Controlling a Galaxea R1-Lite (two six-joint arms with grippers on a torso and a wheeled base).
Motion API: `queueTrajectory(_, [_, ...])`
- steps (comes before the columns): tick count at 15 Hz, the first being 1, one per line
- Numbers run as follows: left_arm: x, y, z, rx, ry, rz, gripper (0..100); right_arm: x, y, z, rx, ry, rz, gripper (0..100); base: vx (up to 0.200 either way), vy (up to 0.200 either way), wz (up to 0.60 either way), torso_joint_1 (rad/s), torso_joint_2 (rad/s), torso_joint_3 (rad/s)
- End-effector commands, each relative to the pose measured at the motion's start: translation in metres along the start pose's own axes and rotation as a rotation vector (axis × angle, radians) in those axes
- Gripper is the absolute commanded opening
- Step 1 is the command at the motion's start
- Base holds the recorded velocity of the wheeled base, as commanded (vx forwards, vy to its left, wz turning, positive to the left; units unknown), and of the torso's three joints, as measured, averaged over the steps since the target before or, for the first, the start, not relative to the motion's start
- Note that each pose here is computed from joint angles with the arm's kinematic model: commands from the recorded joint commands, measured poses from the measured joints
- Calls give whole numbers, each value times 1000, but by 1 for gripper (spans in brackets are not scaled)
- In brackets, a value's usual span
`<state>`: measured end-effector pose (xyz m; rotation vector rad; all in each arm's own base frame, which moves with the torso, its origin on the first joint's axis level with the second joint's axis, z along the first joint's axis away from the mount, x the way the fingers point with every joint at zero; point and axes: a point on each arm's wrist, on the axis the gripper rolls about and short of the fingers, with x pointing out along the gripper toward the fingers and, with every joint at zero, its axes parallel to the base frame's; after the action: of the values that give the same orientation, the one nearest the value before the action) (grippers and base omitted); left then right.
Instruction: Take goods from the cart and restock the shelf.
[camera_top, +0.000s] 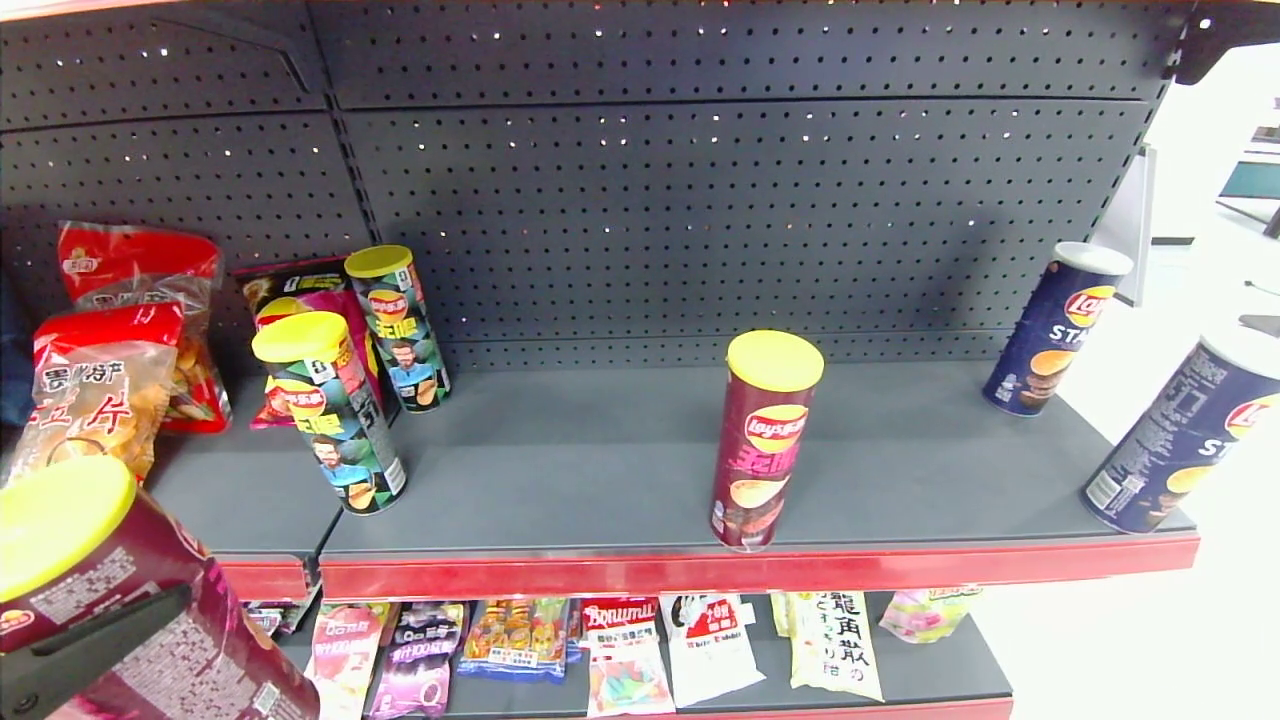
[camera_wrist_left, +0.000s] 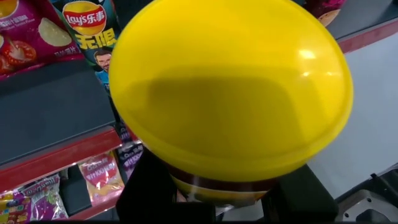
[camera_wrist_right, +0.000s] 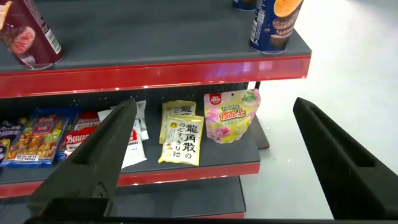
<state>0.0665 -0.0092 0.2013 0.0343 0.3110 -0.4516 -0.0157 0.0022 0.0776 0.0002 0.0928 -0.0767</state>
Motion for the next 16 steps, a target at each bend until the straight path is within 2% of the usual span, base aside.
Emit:
queueTrajectory(1, [3, 2, 0, -7, 15, 0, 0, 0, 0, 0, 0, 5, 0, 100, 0, 0, 0, 0, 0, 0])
queueTrajectory(12, [6, 3, 0, -14, 26, -1, 0, 0, 0, 0, 0, 5, 2, 100, 0, 0, 0, 0, 0, 0])
queueTrajectory(16, [20, 5, 4, -6, 55, -68, 0, 0, 0, 0, 0, 5, 2, 100, 0, 0, 0, 0, 0, 0])
